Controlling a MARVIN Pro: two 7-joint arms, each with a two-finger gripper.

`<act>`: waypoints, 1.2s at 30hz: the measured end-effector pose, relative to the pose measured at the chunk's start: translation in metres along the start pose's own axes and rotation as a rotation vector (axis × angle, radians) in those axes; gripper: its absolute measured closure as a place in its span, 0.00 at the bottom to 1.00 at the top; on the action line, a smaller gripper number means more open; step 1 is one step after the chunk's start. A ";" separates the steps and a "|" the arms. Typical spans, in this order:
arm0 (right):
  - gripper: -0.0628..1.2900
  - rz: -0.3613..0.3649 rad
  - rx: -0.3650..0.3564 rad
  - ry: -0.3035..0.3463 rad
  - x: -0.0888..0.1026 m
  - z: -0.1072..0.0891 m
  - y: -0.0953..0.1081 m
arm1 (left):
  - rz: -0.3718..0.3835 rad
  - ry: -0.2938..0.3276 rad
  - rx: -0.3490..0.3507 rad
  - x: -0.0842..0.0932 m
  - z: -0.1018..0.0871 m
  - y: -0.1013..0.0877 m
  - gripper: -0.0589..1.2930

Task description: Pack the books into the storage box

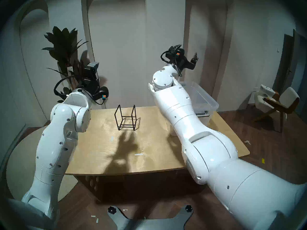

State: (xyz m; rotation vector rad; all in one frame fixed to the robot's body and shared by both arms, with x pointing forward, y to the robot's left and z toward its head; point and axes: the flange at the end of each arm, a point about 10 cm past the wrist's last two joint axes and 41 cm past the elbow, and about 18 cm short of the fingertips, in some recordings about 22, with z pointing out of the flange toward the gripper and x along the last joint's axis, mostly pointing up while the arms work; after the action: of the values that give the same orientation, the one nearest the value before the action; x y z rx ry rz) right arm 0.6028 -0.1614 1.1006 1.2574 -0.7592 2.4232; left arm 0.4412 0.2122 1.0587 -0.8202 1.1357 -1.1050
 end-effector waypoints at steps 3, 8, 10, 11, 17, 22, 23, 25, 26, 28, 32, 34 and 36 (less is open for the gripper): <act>0.03 -0.018 -0.023 0.013 0.002 0.013 0.019 | 0.000 0.000 -0.001 0.000 0.000 0.000 0.03; 0.03 -0.049 -0.048 0.031 0.005 0.031 0.044 | 0.001 0.006 -0.002 0.003 0.000 0.001 0.03; 0.03 -0.075 -0.060 0.034 0.004 0.039 0.061 | 0.002 0.011 -0.003 0.005 0.000 0.002 0.03; 0.03 -0.089 -0.065 0.035 0.003 0.043 0.068 | 0.002 0.014 -0.004 0.006 0.000 0.002 0.03; 0.03 -0.160 -0.091 0.031 -0.001 0.060 0.109 | 0.004 0.028 -0.008 0.010 0.002 0.003 0.03; 0.03 -0.221 -0.102 0.023 -0.003 0.072 0.140 | 0.003 0.034 0.001 0.009 0.006 -0.001 0.03; 0.03 -0.232 -0.101 0.023 -0.002 0.074 0.146 | 0.002 0.035 0.004 0.009 0.007 -0.002 0.03; 0.03 -0.249 -0.099 0.025 0.000 0.078 0.155 | 0.001 0.037 0.012 0.008 0.009 -0.006 0.03; 0.03 -0.252 -0.098 0.026 0.000 0.079 0.158 | 0.000 0.038 0.014 0.008 0.009 -0.007 0.03; 0.03 -0.266 -0.095 0.030 0.004 0.084 0.166 | -0.005 0.041 0.023 0.008 0.011 -0.011 0.03; 0.03 -0.298 -0.075 0.032 0.010 0.091 0.181 | -0.018 0.056 0.039 0.010 0.016 -0.018 0.03; 0.03 -0.312 -0.062 0.029 0.011 0.093 0.186 | -0.022 0.068 0.044 0.013 0.017 -0.021 0.03; 0.03 -0.329 -0.045 0.020 0.012 0.095 0.191 | -0.027 0.084 0.048 0.018 0.018 -0.023 0.03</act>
State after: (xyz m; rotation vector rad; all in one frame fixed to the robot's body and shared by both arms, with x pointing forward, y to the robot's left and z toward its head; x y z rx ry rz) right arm 0.5646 -0.3716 1.0951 1.2299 -0.5479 2.1398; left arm 0.4538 0.1882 1.0801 -0.7597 1.1663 -1.1945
